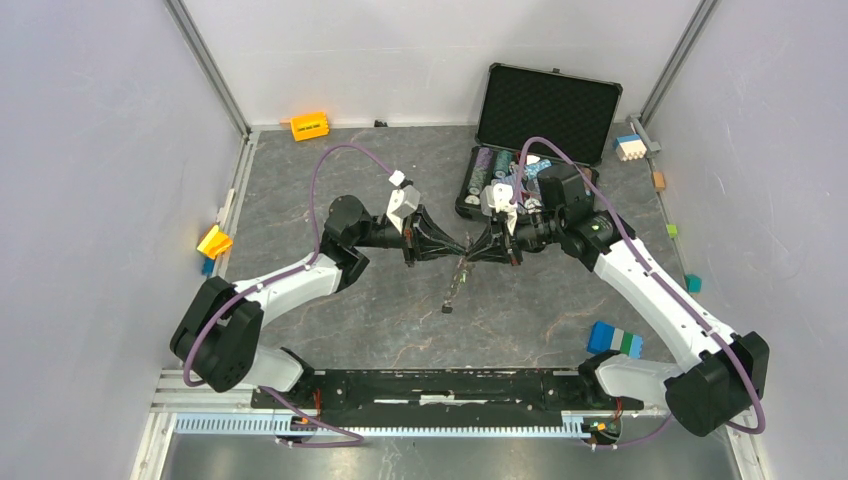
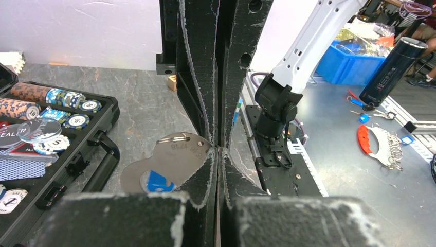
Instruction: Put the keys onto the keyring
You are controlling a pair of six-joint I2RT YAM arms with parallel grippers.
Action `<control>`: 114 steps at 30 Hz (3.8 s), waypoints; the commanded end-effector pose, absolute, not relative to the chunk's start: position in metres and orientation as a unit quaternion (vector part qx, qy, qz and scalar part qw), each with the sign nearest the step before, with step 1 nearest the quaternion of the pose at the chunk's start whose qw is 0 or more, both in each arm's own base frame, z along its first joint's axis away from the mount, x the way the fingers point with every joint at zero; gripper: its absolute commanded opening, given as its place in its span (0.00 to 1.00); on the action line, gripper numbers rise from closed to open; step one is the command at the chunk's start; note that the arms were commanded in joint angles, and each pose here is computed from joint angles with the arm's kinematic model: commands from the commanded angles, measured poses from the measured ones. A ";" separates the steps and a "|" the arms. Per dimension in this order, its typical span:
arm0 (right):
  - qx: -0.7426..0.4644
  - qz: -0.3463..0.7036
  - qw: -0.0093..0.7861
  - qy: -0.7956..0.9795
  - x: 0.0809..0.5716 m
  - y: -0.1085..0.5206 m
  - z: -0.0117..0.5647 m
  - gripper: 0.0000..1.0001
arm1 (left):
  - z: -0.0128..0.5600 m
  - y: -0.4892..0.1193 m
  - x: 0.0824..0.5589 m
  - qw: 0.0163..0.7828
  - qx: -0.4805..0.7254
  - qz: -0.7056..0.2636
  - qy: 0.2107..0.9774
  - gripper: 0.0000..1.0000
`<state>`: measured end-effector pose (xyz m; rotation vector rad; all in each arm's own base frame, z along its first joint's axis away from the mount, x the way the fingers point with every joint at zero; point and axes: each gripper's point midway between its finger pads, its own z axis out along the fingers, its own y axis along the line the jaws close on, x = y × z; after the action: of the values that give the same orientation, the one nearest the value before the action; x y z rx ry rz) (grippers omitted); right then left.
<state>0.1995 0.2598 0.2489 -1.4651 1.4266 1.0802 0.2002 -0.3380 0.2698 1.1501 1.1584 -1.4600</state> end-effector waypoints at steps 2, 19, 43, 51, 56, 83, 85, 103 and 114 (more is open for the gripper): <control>-0.580 0.434 0.413 0.552 0.200 0.263 0.258 0.00 | 0.279 -0.339 0.202 0.477 0.459 -0.593 0.459 0.02; -0.659 0.261 0.334 0.621 0.213 0.244 0.240 0.00 | 0.232 -0.325 0.220 0.451 0.593 -0.446 0.496 0.48; -0.735 0.084 0.225 0.634 0.232 0.208 0.225 0.00 | 0.198 -0.301 0.245 0.485 0.604 -0.400 0.489 0.57; -0.737 0.023 0.182 0.651 0.238 0.191 0.203 0.00 | 0.193 -0.287 0.260 0.481 0.599 -0.386 0.510 0.56; -0.731 -0.037 0.168 0.660 0.243 0.182 0.202 0.00 | 0.187 -0.284 0.258 0.472 0.603 -0.382 0.518 0.56; -0.764 0.024 0.162 0.624 0.219 0.224 0.194 0.00 | 0.196 -0.281 0.245 0.517 0.585 -0.424 0.459 0.52; -0.764 0.040 0.162 0.623 0.215 0.229 0.193 0.00 | 0.200 -0.284 0.242 0.523 0.584 -0.436 0.441 0.50; -0.762 0.108 0.183 0.612 0.206 0.252 0.202 0.00 | 0.218 -0.338 0.203 0.524 0.575 -0.521 0.352 0.41; -0.755 0.114 0.193 0.616 0.208 0.252 0.208 0.00 | 0.203 -0.345 0.198 0.507 0.576 -0.521 0.375 0.40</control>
<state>0.2039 0.2414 0.1894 -2.1683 1.7840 0.2864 0.1986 -0.3430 0.2062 1.3956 0.8916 -1.2703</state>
